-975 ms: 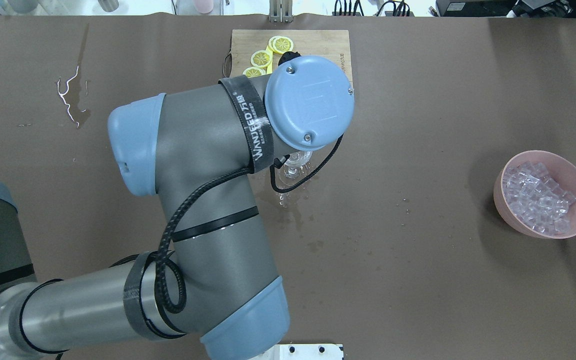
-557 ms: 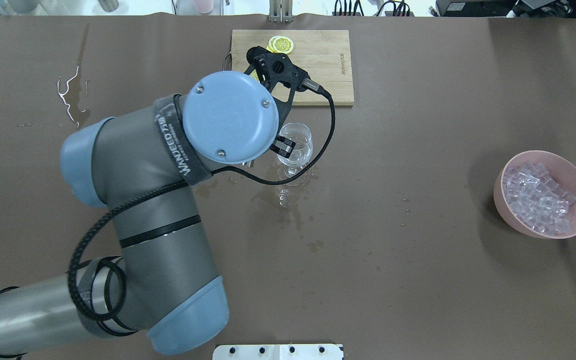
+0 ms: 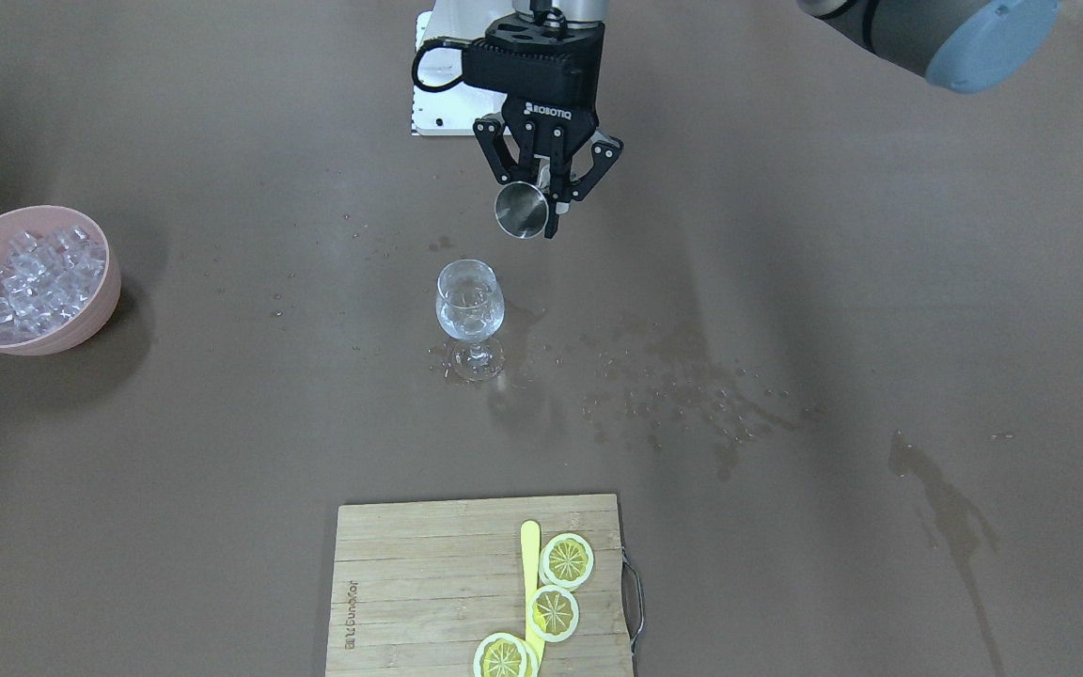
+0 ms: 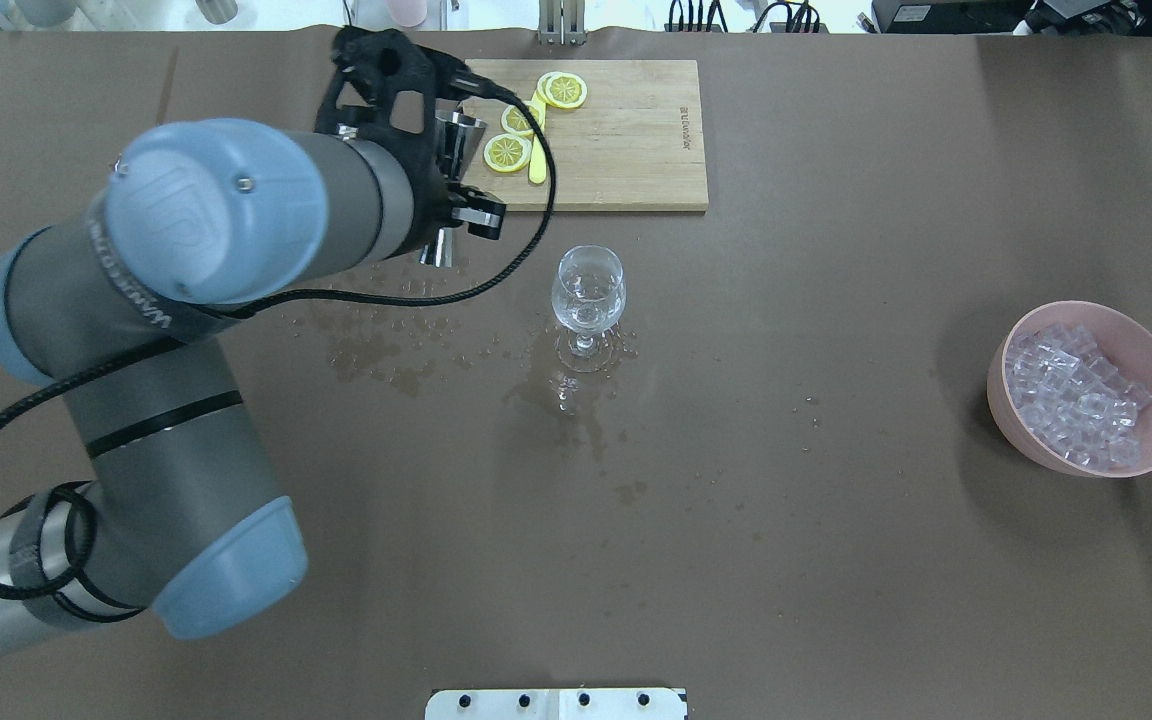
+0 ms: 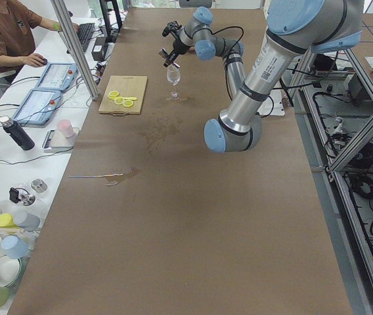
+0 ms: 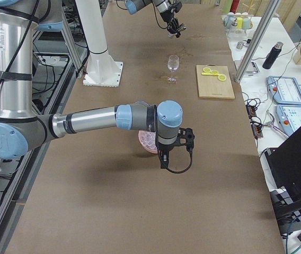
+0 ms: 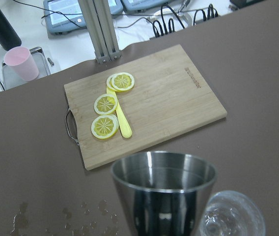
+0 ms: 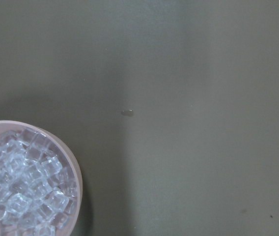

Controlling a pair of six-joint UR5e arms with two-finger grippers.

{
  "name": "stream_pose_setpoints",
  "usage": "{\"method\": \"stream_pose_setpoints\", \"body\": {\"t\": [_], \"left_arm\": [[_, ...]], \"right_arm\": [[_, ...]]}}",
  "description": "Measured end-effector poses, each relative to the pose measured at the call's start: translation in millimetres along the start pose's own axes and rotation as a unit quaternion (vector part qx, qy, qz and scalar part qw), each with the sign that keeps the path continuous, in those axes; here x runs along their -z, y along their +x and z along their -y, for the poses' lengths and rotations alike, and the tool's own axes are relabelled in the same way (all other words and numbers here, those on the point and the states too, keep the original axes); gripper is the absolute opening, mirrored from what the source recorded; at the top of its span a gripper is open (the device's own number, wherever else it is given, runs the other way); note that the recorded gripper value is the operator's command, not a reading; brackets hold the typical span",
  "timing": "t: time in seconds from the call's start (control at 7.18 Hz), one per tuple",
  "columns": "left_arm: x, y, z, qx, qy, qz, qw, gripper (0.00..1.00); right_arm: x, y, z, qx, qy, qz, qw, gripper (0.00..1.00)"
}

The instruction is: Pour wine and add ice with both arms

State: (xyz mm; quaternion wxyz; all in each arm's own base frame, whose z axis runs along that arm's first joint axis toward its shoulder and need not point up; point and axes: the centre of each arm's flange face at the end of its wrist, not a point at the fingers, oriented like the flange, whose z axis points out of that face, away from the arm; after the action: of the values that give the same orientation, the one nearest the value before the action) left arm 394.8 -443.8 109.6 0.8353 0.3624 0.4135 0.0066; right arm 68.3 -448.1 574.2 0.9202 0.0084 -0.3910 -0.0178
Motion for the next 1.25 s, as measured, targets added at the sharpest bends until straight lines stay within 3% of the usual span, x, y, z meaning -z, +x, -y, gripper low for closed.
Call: {"method": "stream_pose_setpoints", "body": {"t": [0.28,0.7,0.98,1.25], "left_arm": [[-1.6,-68.3,-5.1,0.044,0.032,0.014,0.9984,0.00],[0.0,-171.3,-49.2,0.136,0.085,0.091,0.9827,0.00],[-8.5,-235.0,-88.9,0.201,0.152,0.134,0.9585,0.00],[-39.7,-259.3,-131.2,0.239,0.210,0.169,0.9328,0.00]], "right_arm": [[2.4,-2.6,3.4,0.002,0.003,0.000,1.0000,1.00],[4.1,-6.7,7.1,0.005,0.004,0.001,1.0000,1.00],[3.4,-9.1,8.0,0.006,0.004,0.004,1.0000,1.00],[2.8,-10.1,7.9,0.008,0.003,0.005,1.0000,1.00]]}}
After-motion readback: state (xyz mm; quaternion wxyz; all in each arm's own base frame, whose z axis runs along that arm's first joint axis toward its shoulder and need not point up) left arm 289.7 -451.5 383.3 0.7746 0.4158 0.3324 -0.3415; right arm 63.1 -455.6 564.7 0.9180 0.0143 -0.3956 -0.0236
